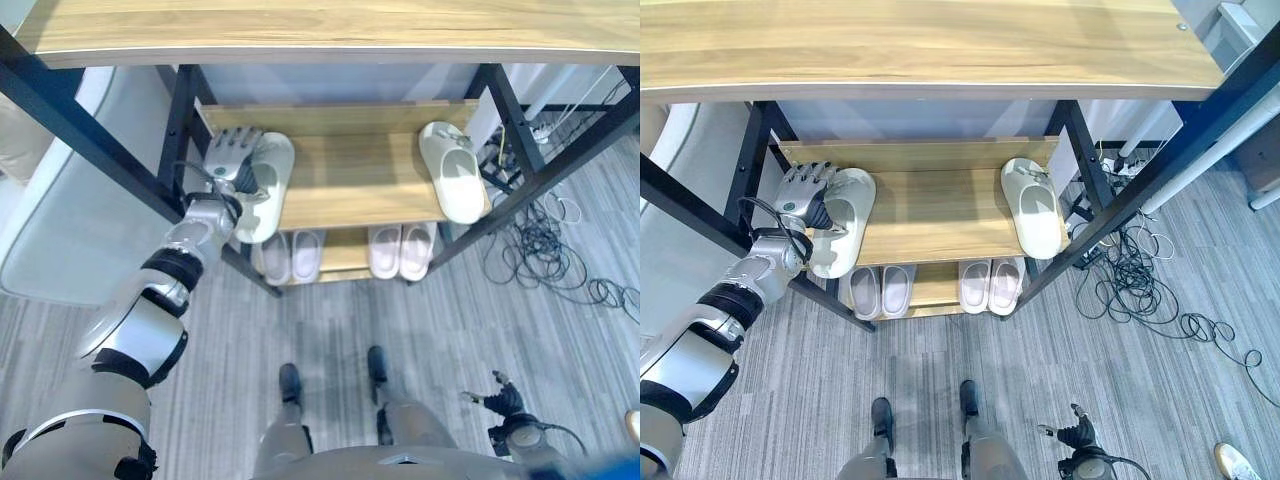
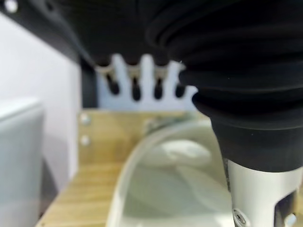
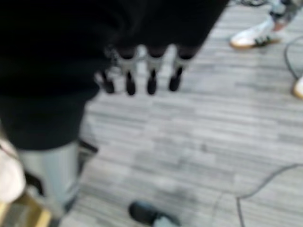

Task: Arrange the slippers neatly on the shoe rack.

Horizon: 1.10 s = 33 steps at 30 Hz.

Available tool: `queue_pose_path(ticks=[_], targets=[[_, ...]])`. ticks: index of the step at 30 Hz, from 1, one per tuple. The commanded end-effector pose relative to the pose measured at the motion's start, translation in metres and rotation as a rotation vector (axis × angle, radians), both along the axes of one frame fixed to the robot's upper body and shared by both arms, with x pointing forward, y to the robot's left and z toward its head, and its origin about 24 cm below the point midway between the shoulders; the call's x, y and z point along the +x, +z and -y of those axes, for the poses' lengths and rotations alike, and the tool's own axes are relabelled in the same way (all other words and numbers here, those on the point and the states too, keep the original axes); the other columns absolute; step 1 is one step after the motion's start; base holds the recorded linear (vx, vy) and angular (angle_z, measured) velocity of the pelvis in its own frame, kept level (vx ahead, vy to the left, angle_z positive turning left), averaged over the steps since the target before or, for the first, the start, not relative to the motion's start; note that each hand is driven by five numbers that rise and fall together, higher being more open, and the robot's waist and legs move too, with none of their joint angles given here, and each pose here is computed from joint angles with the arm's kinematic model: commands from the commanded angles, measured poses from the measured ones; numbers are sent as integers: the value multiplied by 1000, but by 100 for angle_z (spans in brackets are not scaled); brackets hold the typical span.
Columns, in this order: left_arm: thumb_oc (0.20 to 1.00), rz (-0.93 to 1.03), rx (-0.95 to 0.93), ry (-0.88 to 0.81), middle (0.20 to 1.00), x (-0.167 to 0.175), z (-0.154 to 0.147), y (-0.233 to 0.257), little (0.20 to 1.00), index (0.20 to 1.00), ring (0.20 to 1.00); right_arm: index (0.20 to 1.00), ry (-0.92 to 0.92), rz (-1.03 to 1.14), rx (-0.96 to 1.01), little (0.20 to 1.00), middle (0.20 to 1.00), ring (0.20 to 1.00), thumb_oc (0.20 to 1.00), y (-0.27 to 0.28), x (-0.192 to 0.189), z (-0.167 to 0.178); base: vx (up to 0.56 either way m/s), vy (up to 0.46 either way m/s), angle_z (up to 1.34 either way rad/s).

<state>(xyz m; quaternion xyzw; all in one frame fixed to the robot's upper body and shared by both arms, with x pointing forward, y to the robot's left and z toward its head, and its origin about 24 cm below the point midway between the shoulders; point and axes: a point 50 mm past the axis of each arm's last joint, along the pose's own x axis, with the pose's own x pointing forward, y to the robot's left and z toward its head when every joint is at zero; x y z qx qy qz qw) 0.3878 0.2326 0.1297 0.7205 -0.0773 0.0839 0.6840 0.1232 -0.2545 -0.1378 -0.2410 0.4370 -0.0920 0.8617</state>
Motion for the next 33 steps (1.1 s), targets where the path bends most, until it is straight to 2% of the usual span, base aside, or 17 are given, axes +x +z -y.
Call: queue_pose_path(ticks=[1, 6, 9, 10, 11, 12, 20, 27, 33], targets=[[1000, 183, -10, 55, 1000, 12, -8, 52, 1000, 1000, 1000, 1000, 9, 60, -65, 1000, 1000, 1000, 1000, 11, 13, 15, 2, -14, -4], [1000, 155, -8, 58, 1000, 17, 3, 46, 1000, 1000, 1000, 1000, 13, 53, -106, 1000, 1000, 1000, 1000, 14, 16, 22, 2, -2, -1], [1000, 161, -100, 45, 1000, 20, 14, 44, 1000, 1000, 1000, 1000, 21, 46, -111, 1000, 1000, 1000, 1000, 13, 16, 20, 8, -9, -3], [589, 161, -100, 44, 589, 20, 15, 44, 589, 589, 589, 1000, 21, 46, -111, 1000, 1000, 1000, 1000, 13, 16, 20, 0, 0, 0], [410, 151, -213, 63, 410, 20, 17, 37, 410, 410, 410, 1000, 40, 46, -114, 1000, 1000, 1000, 1000, 12, 18, 17, 0, 0, 0], [200, 164, -250, 59, 200, 21, 20, 39, 200, 200, 200, 1000, 50, 46, -120, 1000, 1000, 1000, 1000, 13, 19, 17, 0, 0, 0], [200, 214, -517, 24, 200, 21, 47, 31, 200, 200, 200, 1000, 92, 43, -124, 1000, 1000, 1000, 1000, 12, 24, 9, 4, -28, -5], [200, 185, -495, -8, 200, 19, 59, 20, 200, 200, 200, 1000, 87, 45, -150, 1000, 1000, 1000, 1000, 15, 28, 15, 6, -40, -1], [200, 240, -466, -101, 200, 20, 80, 34, 200, 200, 200, 1000, 70, 62, -185, 1000, 1000, 1000, 1000, 20, 33, 25, 18, -48, -3]])
